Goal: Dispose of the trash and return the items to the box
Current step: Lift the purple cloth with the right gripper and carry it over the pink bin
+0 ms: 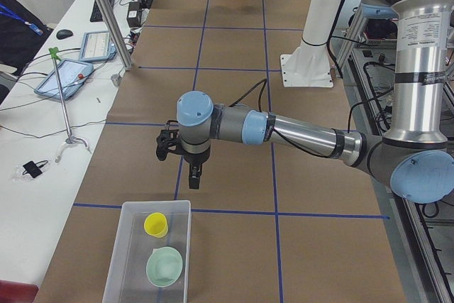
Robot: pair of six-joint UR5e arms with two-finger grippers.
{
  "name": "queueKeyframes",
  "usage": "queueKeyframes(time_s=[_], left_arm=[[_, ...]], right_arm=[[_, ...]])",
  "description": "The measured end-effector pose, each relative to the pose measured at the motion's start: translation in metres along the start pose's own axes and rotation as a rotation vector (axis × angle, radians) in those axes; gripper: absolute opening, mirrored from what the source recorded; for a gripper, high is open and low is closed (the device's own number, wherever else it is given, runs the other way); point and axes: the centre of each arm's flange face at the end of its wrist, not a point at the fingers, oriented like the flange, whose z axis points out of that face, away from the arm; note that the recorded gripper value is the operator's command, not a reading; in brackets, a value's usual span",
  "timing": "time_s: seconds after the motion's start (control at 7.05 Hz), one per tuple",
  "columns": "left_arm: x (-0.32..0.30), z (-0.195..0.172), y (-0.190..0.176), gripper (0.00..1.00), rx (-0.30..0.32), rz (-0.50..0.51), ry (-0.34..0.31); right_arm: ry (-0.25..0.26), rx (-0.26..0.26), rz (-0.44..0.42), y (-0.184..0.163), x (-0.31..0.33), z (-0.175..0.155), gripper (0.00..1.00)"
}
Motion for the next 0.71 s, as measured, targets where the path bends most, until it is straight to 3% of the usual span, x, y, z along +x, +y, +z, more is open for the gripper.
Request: queueKeyframes(time_s=[0.28,0.43,0.71], left_arm=[[0.001,0.0,0.0,0.99,0.002,0.002,0.002],[0.001,0.0,0.0,0.99,0.002,0.001,0.003],[0.003,0.0,-0.001,0.99,0.001,0.002,0.006]], right_arm=[[-0.053,-0.044,-0.057,0.027,0.112,0.026,0.0],[-0.072,-0.061,-0.08,0.042,0.155,0.051,0.0],[-0.06,-0.077,-0.077,0.077,0.226,0.123,0.0]])
